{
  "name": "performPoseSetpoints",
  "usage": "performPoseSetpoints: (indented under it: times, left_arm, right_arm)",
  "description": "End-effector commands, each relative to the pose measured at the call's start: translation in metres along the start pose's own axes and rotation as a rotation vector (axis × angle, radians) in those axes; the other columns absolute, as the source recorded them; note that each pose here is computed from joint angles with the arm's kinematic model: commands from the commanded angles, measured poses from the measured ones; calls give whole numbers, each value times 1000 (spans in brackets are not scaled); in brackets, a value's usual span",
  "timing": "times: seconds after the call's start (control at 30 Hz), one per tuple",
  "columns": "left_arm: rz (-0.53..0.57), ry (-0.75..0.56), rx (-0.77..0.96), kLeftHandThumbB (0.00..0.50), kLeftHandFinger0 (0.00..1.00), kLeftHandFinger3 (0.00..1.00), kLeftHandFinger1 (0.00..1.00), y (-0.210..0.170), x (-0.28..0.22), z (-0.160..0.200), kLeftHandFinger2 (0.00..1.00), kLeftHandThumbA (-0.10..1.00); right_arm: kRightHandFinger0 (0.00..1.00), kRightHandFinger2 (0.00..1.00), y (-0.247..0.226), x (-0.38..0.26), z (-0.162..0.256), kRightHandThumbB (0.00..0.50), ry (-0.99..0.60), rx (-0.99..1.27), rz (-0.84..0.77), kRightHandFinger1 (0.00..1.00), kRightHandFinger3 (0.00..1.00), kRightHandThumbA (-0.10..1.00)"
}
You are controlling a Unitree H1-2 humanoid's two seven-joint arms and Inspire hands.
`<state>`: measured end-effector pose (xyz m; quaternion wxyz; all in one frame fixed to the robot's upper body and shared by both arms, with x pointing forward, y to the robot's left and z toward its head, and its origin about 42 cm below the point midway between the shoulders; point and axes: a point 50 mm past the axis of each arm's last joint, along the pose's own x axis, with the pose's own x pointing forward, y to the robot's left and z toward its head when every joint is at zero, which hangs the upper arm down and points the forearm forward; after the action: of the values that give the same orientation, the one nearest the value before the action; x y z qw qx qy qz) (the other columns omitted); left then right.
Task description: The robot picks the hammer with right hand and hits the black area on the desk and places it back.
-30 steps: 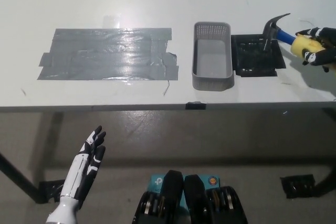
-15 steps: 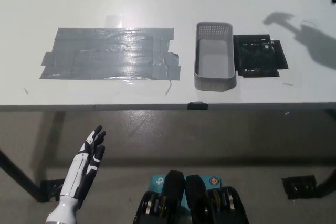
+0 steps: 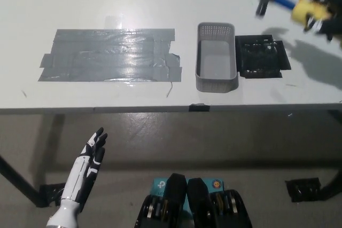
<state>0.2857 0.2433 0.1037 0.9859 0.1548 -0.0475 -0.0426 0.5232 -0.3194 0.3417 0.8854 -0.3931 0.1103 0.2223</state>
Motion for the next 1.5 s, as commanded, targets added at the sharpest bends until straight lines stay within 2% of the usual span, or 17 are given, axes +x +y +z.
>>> performPoseSetpoints:
  times: [0.0,0.13,0.23,0.3,0.4,0.47,0.57,0.6,0.67,0.8,0.93,1.0,1.03,1.13,1.2,1.33,1.47]
  left_arm:
    - [25,-61,23,0,1000,1000,1000,7,4,12,1000,977]
    - [24,-57,15,0,1000,1000,1000,6,4,11,1000,974]
    - [25,-63,18,0,1000,1000,1000,6,5,12,1000,973]
    - [25,-66,19,0,1000,1000,1000,7,5,13,1000,971]
    - [25,-67,23,0,1000,1000,1000,8,5,12,1000,976]
    - [23,-63,26,0,1000,1000,1000,8,5,13,1000,984]
    - [23,-63,26,0,1000,1000,1000,8,4,13,1000,1000]
    - [22,-64,28,0,1000,1000,1000,8,4,13,1000,1000]
    - [26,-67,23,0,1000,1000,1000,8,4,13,1000,1000]
    - [27,-69,22,0,1000,1000,1000,8,5,13,1000,998]
    - [28,-63,21,0,1000,1000,1000,7,3,13,1000,994]
    - [25,-68,27,0,1000,1000,1000,7,4,14,1000,997]
    - [23,-72,29,0,1000,1000,1000,7,4,13,1000,998]
    - [23,-71,29,0,1000,1000,1000,8,4,14,1000,1000]
    - [22,-70,21,0,1000,1000,1000,7,4,14,1000,996]
    - [21,-73,24,0,1000,1000,1000,8,5,14,1000,976]
    - [22,-73,21,0,1000,1000,1000,8,6,14,1000,981]
  right_arm:
    - [63,887,-7,3,15,135,-93,-90,-52,571,1000,-100]
    - [112,905,15,18,-4,145,-58,-185,-9,613,989,-100]
    - [83,897,20,21,-7,150,-59,-191,9,589,1000,-100]
    - [75,847,18,21,-6,129,-64,-203,7,567,947,-100]
    - [77,852,15,21,-3,114,-56,-191,-10,577,943,-100]
    - [96,867,10,20,0,108,-57,-196,-20,586,946,-100]
    - [55,810,0,15,8,99,-77,-168,-40,494,928,-100]
    - [57,810,-1,14,10,98,-75,-167,-46,493,924,-100]
    - [101,864,-14,5,24,116,-81,-175,-86,550,992,-100]
    - [106,916,-39,-11,49,86,-100,-201,-137,572,1000,-100]
    - [121,899,-51,-18,60,105,-133,-195,-138,562,1000,-100]
    - [95,893,-49,-17,56,104,-127,-182,-140,549,1000,-100]
    - [127,924,-46,-15,52,104,-116,-209,-145,585,1000,-100]
    - [129,933,-39,-12,48,98,-103,-200,-139,616,1000,-100]
    - [109,916,-33,-7,43,95,-89,-169,-113,584,1000,-100]
    - [144,931,-20,6,30,125,-63,-128,-101,613,1000,-100]
    - [126,903,-8,17,21,121,-75,-117,-78,593,1000,-100]
